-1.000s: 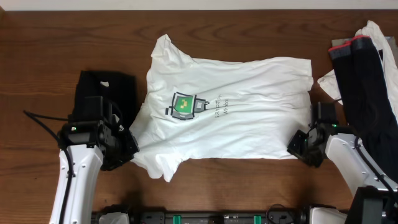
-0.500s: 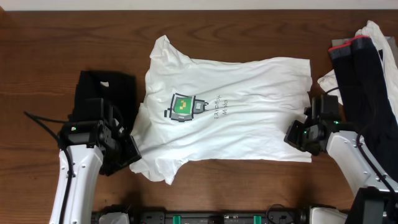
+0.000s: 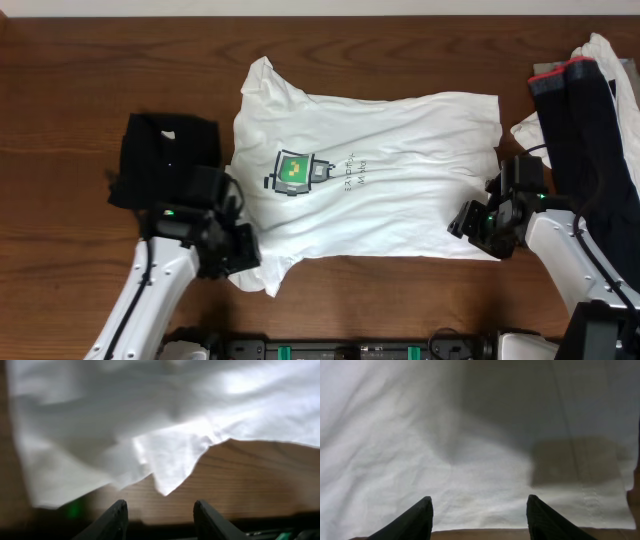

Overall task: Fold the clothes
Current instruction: 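Grasp the bottom hem corners with the left and right grippers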

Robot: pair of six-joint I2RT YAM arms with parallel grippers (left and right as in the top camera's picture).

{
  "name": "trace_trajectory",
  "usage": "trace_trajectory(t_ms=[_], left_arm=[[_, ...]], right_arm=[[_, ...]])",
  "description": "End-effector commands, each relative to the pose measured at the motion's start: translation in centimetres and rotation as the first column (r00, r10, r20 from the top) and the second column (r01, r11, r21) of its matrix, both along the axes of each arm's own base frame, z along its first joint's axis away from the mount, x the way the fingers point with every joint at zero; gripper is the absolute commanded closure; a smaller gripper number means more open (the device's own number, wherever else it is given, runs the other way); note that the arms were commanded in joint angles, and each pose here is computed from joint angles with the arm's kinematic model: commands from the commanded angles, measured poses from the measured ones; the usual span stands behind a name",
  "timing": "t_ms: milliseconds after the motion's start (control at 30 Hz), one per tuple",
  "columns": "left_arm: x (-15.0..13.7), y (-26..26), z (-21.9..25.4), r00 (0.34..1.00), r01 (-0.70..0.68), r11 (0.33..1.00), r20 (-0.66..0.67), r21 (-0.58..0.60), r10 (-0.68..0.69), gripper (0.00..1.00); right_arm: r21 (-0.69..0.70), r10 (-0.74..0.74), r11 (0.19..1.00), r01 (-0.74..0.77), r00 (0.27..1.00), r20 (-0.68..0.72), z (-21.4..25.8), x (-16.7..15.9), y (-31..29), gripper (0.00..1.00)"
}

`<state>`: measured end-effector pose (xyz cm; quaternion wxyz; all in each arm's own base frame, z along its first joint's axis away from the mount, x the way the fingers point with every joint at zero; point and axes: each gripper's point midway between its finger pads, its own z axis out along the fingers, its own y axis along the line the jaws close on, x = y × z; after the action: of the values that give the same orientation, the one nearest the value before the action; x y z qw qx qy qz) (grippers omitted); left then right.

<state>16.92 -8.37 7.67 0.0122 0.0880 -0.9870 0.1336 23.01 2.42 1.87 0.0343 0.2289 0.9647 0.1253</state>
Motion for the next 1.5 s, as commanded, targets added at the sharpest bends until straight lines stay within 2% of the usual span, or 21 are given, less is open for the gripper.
trace_trajectory(t_ms=[0,200,233,367,433,567,700,800,867,967,1000,1200,1467], left_arm=[[-0.2,-1.0,-1.1,0.993,0.116,0.993,-0.003,0.036,-0.116,0.55],[-1.4,-2.0,-4.4,0.953,0.293,0.943,-0.124,0.154,-0.276,0.54],[-1.7,-2.1,-5.0,0.944,0.315,0.935,-0.152,0.165,-0.291,0.5],[-2.1,-2.3,-6.7,0.919,0.355,0.916,-0.247,0.187,-0.306,0.48],[-2.2,-2.3,-7.0,0.914,0.359,0.915,-0.27,0.186,-0.303,0.48],[-2.4,-2.7,-7.1,0.905,0.371,0.915,-0.281,0.158,-0.319,0.42],[-3.0,-3.8,-6.9,0.898,0.371,0.925,-0.289,0.088,-0.332,0.41],[-2.4,-4.1,-7.1,0.905,0.369,0.926,-0.261,0.087,-0.336,0.53],[-1.9,-4.3,-7.2,0.909,0.367,0.926,-0.242,0.084,-0.338,0.64],[-1.9,-4.3,-7.2,0.91,0.367,0.926,-0.24,0.084,-0.339,0.89],[-2.0,-4.2,-7.2,0.909,0.367,0.926,-0.246,0.085,-0.338,0.94],[-2.6,-3.9,-4.9,0.895,0.371,0.924,-0.299,0.092,-0.33,0.94],[-0.7,-3.7,0.0,0.914,0.375,0.916,-0.224,0.144,-0.339,0.94]], right_arm=[[0.006,-0.011,1.0,0.011,1.0,0.02,0.5,0.6,-0.3,0.41],[0.02,-0.01,1.0,0.009,1.0,0.02,0.6,0.6,-0.1,0.4],[0.025,-0.009,1.0,0.009,1.0,0.02,0.6,0.6,0.0,0.4],[0.029,-0.008,1.0,0.008,1.0,0.018,0.6,0.5,0.0,0.39],[0.029,-0.008,1.0,0.008,1.0,0.019,0.6,0.6,0.0,0.39],[0.029,-0.009,1.0,0.008,1.0,0.018,0.6,0.6,0.0,0.39],[0.029,-0.008,1.0,0.008,1.0,0.018,0.6,0.5,0.1,0.39],[0.031,-0.008,0.999,0.008,1.0,0.019,0.6,0.6,0.1,0.39],[0.031,-0.008,0.999,0.007,1.0,0.019,0.6,0.6,0.1,0.39],[0.03,0.003,1.0,-0.004,1.0,0.019,0.6,0.5,0.1,0.39],[0.03,0.005,1.0,-0.005,1.0,0.017,0.6,0.4,0.1,0.39],[0.033,-0.023,0.999,0.024,0.999,-0.028,0.5,-0.6,-0.5,0.39],[0.039,-0.153,0.987,0.159,0.981,-0.121,0.4,-2.6,-2.5,0.41]])
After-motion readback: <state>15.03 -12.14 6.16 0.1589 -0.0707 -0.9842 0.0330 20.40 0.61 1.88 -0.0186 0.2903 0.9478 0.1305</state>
